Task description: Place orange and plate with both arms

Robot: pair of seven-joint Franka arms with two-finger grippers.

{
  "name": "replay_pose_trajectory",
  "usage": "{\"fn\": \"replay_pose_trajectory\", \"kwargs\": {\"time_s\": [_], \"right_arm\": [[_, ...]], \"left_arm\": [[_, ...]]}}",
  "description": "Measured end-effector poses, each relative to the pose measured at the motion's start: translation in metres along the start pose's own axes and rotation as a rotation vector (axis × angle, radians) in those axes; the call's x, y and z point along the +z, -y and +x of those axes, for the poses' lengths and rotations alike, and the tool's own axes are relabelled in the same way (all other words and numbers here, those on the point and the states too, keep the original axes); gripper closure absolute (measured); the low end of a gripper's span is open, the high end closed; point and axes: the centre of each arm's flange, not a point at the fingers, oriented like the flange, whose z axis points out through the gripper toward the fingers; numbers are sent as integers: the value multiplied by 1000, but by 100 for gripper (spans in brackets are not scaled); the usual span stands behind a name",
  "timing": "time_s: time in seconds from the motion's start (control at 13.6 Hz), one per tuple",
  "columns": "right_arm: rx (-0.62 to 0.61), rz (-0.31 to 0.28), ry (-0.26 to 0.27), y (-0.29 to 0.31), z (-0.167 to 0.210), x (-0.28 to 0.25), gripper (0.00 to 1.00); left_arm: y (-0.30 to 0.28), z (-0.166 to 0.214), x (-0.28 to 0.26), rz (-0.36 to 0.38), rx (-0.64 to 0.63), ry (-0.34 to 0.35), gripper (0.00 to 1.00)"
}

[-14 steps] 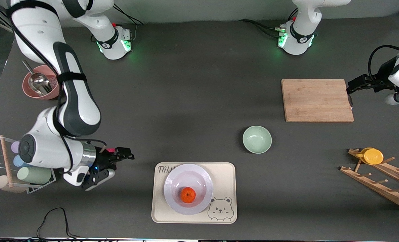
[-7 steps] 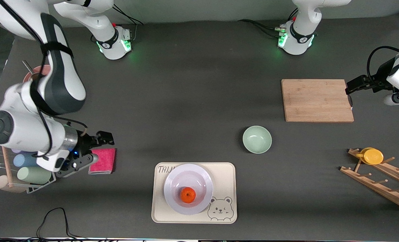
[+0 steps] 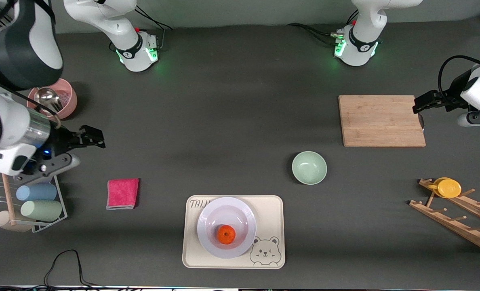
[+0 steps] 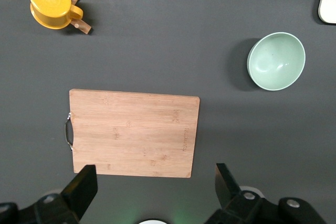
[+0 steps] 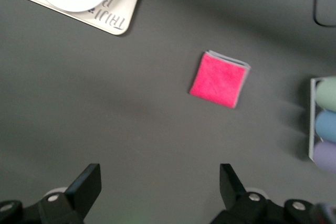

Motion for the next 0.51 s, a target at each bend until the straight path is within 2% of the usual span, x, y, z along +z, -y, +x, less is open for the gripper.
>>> {"fn": "replay_pose_trajectory", "kwargs": {"time_s": [0.22,0.51], "right_arm": [[38,-37,9,-19,-30,-10,0],[54,-38,-11,-23,-85,-5,0]], "left_arm": [[-7,0,0,9,14,-5,0],[-13,0,1,43,34,-13,0]]}}
